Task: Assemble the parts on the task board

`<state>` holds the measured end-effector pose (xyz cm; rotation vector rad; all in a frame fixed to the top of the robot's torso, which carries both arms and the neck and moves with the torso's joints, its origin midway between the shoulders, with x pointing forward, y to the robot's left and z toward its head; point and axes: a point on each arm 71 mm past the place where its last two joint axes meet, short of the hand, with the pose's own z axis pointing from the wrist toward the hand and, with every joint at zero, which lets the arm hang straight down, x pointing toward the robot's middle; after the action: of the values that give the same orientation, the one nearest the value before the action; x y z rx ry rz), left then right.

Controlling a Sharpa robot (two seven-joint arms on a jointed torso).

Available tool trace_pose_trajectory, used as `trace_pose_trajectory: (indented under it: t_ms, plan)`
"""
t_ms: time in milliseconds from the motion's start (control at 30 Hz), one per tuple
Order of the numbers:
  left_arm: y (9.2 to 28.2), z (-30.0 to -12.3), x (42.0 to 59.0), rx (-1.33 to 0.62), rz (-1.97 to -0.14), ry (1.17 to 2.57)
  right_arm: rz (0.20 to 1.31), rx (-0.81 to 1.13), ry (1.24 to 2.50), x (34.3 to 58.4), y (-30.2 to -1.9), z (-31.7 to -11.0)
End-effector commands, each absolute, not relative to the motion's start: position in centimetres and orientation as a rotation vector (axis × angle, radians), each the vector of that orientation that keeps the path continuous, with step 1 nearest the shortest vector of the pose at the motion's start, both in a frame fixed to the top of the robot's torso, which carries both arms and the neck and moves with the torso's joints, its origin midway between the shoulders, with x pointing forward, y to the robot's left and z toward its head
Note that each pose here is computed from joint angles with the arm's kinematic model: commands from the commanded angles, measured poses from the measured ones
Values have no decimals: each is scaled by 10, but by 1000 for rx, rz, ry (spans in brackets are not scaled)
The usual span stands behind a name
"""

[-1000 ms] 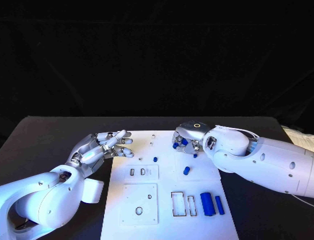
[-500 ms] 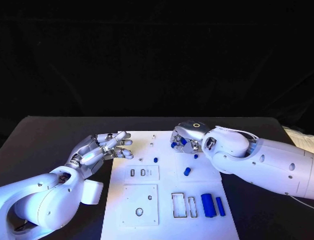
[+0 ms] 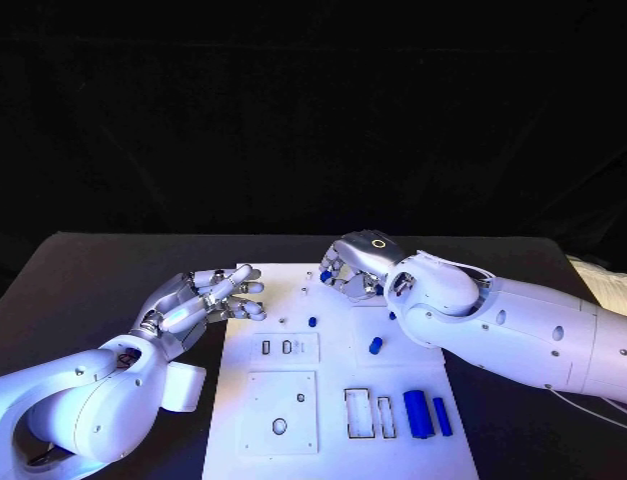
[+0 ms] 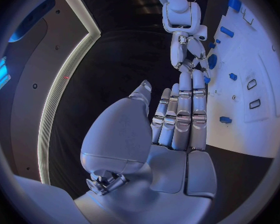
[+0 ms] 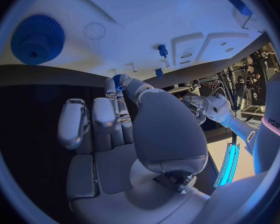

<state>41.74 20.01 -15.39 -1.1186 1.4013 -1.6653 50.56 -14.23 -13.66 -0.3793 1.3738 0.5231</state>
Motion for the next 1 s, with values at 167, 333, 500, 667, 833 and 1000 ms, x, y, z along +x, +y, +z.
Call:
trace_pose_trajectory:
  t_ms: [167, 333, 500, 667, 833, 1000]
  plan:
    - [197, -153, 417, -1128, -1699, 1405, 514, -343, 1362, 516, -130, -136]
    - [197, -153, 417, -1130, -1700, 1406, 500, -351, 1393, 520, -125, -140]
    - [197, -153, 417, -1132, -1696, 1407, 481, -355, 1419, 523, -122, -142]
    - [197, -153, 417, -1132, -1696, 1408, 472, -350, 1416, 524, -118, -142]
    - [197, -153, 417, -1132, -1698, 1410, 460, -348, 1419, 526, -115, -143]
    - [196, -153, 417, -1132, -1700, 1412, 447, -344, 1426, 529, -112, -145]
